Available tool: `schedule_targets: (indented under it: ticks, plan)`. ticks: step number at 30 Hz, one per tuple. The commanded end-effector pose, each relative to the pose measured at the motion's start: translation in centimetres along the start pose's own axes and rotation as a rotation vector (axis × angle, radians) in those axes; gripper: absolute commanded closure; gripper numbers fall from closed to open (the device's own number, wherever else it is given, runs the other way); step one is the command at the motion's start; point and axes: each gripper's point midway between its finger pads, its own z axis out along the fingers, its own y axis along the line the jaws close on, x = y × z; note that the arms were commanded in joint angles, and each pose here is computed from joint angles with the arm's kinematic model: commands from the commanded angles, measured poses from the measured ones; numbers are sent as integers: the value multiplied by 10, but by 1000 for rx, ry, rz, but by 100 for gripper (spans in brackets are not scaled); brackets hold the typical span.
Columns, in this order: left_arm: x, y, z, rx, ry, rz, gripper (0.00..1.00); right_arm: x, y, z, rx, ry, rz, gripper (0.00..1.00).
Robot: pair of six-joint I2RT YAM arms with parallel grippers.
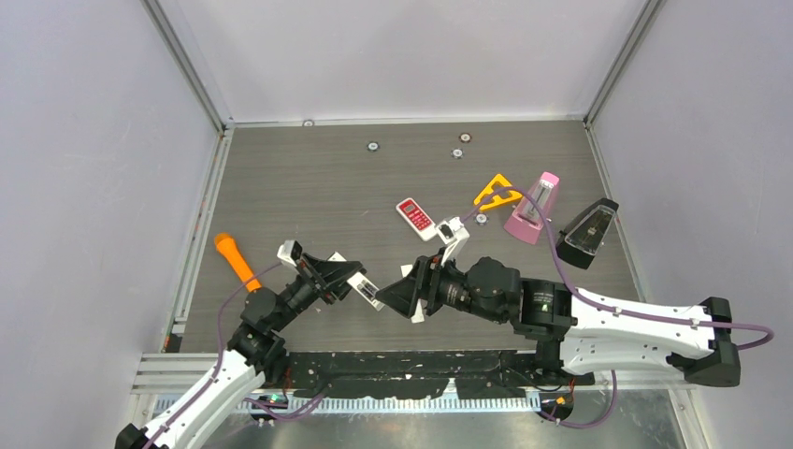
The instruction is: Load the batteries into the remote control
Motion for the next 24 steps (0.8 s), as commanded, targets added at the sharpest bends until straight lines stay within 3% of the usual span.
schedule_targets:
  ticks: [1,9,24]
  plan:
    - [-1,-17,-2,64,-9,-58,100,-15,12,7,-36,-85,82,26]
    - [1,-23,-2,84,4,-53,100,-5,-1,15,6,-74,92,28]
    - [0,-29,0,110,-5,-14,100,0,-13,22,14,-115,166,43]
